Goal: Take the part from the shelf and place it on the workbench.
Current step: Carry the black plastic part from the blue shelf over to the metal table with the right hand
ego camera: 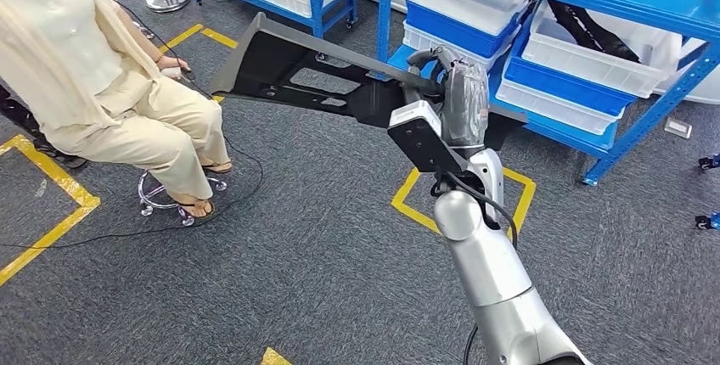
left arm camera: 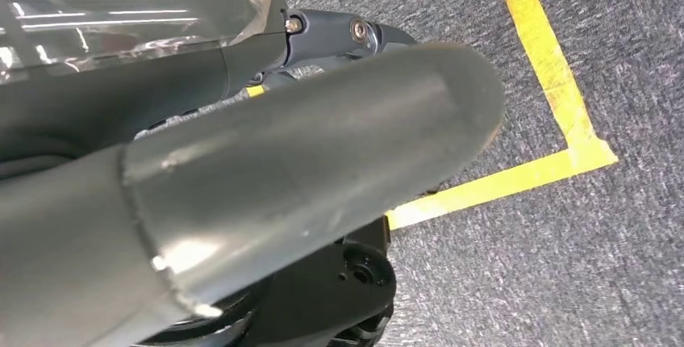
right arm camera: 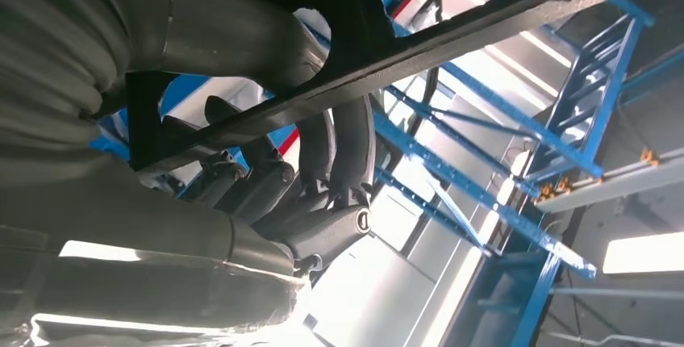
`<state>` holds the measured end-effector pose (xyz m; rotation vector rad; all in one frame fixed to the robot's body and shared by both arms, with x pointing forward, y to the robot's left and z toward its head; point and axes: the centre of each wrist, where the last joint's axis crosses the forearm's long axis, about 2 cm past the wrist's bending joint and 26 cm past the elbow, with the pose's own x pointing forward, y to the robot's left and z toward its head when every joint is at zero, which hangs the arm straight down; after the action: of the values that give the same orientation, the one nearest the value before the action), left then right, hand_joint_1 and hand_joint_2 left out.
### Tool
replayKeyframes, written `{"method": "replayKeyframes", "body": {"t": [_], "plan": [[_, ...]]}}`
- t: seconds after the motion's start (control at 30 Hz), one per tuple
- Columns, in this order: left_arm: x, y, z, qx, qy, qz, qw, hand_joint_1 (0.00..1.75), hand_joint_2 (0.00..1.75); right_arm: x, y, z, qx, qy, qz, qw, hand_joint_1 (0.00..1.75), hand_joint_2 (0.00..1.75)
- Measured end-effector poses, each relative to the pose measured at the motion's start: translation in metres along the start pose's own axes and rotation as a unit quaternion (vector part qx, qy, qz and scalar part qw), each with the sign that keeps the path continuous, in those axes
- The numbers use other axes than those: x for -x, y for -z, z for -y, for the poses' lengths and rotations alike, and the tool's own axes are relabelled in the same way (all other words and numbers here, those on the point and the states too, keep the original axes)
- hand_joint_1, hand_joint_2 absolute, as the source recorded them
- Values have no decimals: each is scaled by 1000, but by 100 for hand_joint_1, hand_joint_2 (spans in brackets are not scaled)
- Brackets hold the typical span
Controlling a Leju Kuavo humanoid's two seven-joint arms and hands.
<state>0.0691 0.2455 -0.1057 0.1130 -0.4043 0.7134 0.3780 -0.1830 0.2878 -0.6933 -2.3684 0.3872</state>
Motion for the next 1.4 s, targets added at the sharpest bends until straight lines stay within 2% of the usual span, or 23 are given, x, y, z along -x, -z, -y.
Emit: {"method": "replayKeyframes", "body": {"t": [0.33, 0.7, 1.0, 1.4], "plan": [[-1, 0, 0, 9, 15, -1, 1000, 0, 0, 14, -21, 12, 6, -23, -14, 1000, 175, 175], [0, 0, -2, 4, 6, -3, 1000, 0, 0, 5, -4, 13, 16, -15, 3, 1000, 175, 175], [0, 0, 0, -1, 0, -1, 1000, 0, 0, -9, 8, 3, 12, -2, 9, 1000, 175, 175], [0, 0, 0, -1, 0, 0, 1000, 0, 0, -12, 10, 0, 8, -1, 6, 1000, 175, 175]]}}
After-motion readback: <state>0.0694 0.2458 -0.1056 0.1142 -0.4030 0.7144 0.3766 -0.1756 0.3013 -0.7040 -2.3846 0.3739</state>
